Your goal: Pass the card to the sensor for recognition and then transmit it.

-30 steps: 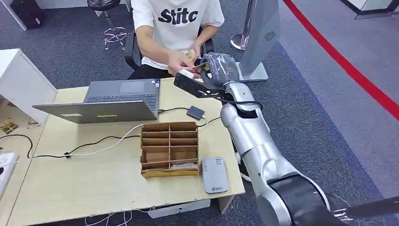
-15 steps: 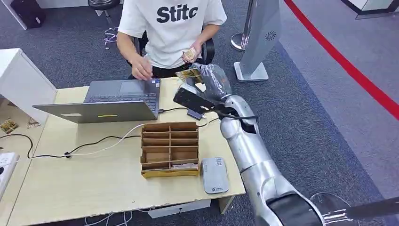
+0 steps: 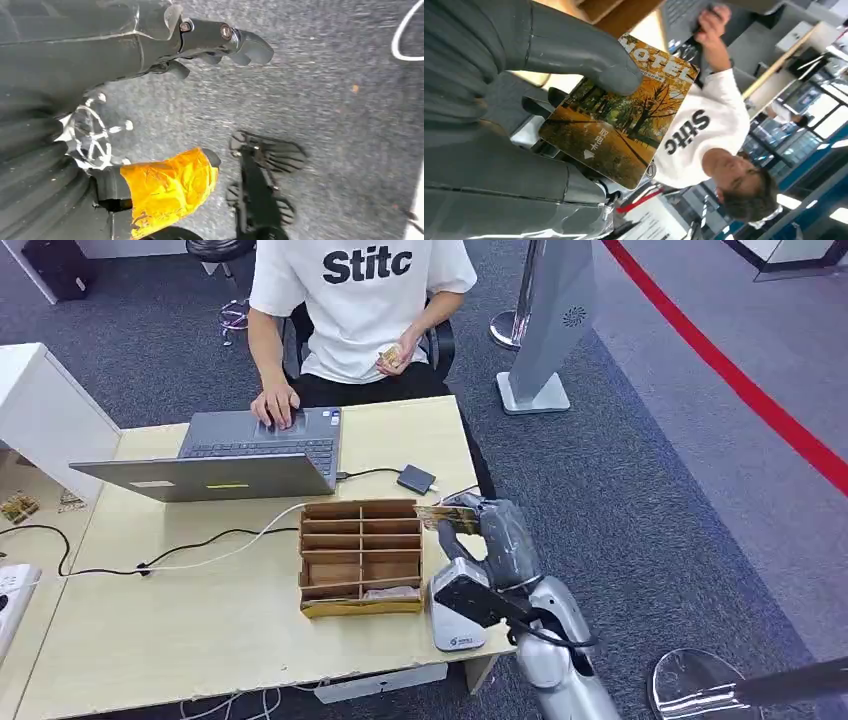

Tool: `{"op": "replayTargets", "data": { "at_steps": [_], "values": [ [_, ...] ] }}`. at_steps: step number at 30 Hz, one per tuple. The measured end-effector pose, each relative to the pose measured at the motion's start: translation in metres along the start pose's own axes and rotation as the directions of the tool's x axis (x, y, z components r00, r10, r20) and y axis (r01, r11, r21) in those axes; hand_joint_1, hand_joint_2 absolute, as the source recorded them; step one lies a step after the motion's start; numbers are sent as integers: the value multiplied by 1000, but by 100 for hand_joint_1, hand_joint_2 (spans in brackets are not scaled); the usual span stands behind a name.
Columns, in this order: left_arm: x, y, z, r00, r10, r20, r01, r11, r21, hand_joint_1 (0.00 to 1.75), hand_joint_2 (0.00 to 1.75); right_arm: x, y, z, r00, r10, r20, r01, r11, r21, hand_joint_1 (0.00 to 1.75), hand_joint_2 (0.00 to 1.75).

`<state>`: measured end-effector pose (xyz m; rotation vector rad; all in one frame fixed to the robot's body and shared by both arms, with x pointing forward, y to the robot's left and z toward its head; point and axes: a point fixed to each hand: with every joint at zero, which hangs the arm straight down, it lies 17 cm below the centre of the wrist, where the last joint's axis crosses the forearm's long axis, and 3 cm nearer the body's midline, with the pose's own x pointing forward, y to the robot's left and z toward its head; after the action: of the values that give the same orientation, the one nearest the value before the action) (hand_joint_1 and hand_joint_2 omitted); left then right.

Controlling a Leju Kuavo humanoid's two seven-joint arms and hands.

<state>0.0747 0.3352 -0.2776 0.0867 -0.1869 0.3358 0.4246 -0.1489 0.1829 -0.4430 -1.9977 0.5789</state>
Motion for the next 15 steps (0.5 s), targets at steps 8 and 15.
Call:
{"op": "replayTargets", "data": {
  "at_steps": [8, 15],
  "values": [
    [0, 2, 0, 999, -49, 10, 49, 999, 8, 0, 175, -41, 7, 17, 952, 287, -106, -276, 955, 111, 175, 175],
    [-5, 7, -1, 995, -96, -17, 96, 995, 21, 0, 175, -75, 33, 30, 921, 362, -145, -320, 914, 250, 175, 175]
  ]
}}
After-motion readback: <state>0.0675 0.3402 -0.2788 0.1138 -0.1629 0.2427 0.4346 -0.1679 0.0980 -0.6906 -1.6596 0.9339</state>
